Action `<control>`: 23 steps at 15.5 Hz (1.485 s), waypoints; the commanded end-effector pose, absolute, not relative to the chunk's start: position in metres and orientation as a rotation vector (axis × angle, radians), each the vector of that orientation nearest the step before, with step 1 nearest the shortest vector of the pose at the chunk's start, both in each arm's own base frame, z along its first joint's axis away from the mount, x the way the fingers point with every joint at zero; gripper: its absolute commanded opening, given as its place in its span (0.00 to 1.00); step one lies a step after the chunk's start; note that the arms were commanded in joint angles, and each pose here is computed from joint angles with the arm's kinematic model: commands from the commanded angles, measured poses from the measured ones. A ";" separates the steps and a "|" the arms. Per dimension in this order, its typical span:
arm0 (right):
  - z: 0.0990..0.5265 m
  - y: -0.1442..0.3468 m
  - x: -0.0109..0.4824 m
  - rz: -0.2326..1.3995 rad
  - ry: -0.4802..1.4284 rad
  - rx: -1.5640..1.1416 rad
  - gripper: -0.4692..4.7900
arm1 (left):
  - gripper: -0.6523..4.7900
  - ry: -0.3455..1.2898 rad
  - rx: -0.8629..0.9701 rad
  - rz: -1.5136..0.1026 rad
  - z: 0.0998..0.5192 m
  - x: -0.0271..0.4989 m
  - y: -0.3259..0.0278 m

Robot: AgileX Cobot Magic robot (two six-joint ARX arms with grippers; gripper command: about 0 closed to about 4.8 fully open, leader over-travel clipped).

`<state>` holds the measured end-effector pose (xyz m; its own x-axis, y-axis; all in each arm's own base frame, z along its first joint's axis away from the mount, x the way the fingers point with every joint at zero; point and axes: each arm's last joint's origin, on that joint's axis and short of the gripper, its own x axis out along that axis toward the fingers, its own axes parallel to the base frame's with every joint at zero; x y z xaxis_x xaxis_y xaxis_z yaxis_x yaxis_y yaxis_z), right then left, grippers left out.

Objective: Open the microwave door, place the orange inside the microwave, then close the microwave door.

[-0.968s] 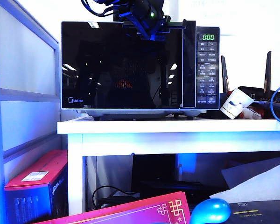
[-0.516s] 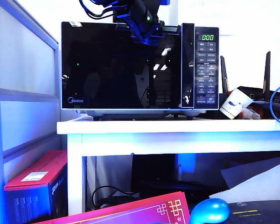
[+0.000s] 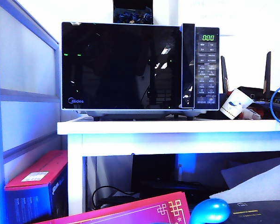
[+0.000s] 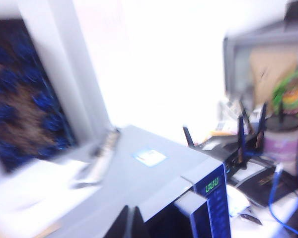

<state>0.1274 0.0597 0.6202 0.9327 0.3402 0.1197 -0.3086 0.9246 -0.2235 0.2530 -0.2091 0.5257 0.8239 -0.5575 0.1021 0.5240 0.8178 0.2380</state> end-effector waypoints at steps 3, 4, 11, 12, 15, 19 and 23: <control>0.615 0.040 0.082 0.438 -0.091 -0.089 0.19 | 0.11 -0.271 0.149 -0.688 0.586 0.085 -0.084; 0.603 0.032 0.066 0.433 0.020 -0.115 0.09 | 0.11 -0.290 0.139 -0.681 0.585 0.042 -0.039; 0.590 -0.003 -0.010 0.536 -0.009 -0.084 0.09 | 0.11 -0.243 0.123 -0.655 0.518 -0.086 0.093; 0.584 -0.006 -0.017 0.536 -0.006 -0.119 0.09 | 0.11 -0.164 0.109 -0.683 0.505 -0.092 0.098; 0.560 -0.006 -0.016 0.537 0.026 -0.143 0.09 | 0.11 -0.053 0.119 -0.715 0.493 -0.088 0.093; 0.493 0.006 0.004 0.564 -0.065 -0.125 0.09 | 0.11 0.157 0.198 -0.844 0.466 -0.042 0.041; 0.351 0.025 0.043 0.564 -0.118 -0.112 0.09 | 0.11 0.268 0.211 -1.013 0.368 0.038 -0.048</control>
